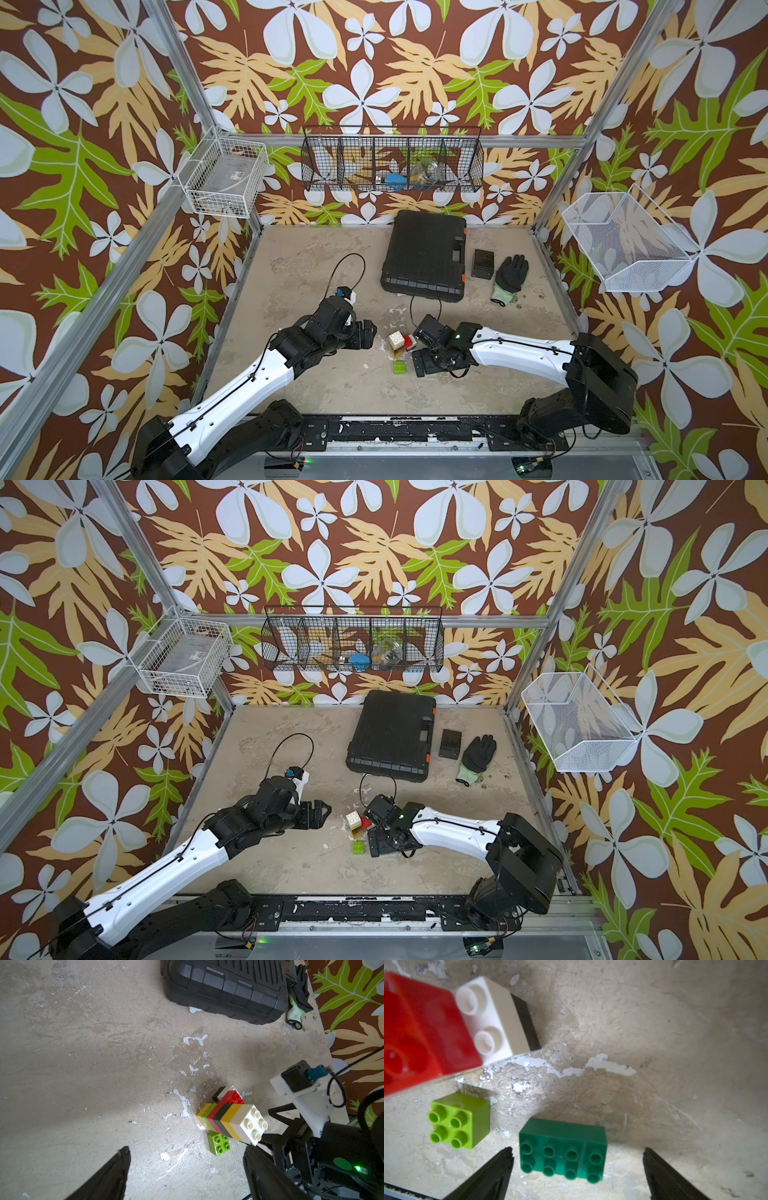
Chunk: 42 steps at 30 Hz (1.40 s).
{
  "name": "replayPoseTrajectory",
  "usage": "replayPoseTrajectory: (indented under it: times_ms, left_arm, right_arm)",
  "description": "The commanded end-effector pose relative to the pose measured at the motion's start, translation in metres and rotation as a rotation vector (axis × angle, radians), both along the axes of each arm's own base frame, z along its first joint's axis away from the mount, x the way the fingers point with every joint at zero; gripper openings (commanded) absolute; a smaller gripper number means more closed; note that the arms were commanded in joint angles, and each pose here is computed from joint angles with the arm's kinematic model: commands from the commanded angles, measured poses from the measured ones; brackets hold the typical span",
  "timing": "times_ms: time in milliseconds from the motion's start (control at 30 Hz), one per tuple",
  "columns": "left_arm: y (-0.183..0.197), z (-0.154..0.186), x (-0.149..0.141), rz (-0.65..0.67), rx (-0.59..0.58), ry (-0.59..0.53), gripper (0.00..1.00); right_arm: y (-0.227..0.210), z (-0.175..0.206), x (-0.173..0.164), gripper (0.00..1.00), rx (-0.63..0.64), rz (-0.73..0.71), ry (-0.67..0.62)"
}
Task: Assemble a giraffe with lego
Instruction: Pick up the lego brick from the center of the board.
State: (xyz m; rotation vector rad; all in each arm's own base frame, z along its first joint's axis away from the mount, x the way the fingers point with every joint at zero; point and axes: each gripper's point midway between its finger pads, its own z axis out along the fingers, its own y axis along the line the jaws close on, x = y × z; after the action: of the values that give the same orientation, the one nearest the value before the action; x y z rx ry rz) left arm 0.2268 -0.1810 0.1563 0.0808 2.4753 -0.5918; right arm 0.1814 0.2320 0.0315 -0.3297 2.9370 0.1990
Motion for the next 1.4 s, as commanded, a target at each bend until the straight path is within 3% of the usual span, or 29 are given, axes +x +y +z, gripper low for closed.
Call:
replayPoseTrajectory:
  times_ms: [0, 433, 667, 1367]
  left_arm:
    - [0.005, -0.002, -0.002, 0.011, 0.016, 0.006, 0.88]
    - [0.009, -0.008, -0.001, 0.030, 0.034, 0.012, 0.88]
    - [0.010, -0.009, 0.000, 0.033, 0.043, 0.008, 0.88]
    - [0.013, -0.014, -0.003, 0.039, 0.051, 0.019, 0.88]
  right_arm:
    - [0.014, -0.001, 0.005, 0.99, 0.017, 0.064, 0.000]
    - [-0.005, -0.014, -0.008, 0.92, -0.031, 0.054, 0.031]
    - [0.001, -0.021, -0.008, 0.79, -0.005, 0.054, 0.039]
    - [-0.007, -0.014, -0.002, 0.76, -0.062, 0.066, 0.009]
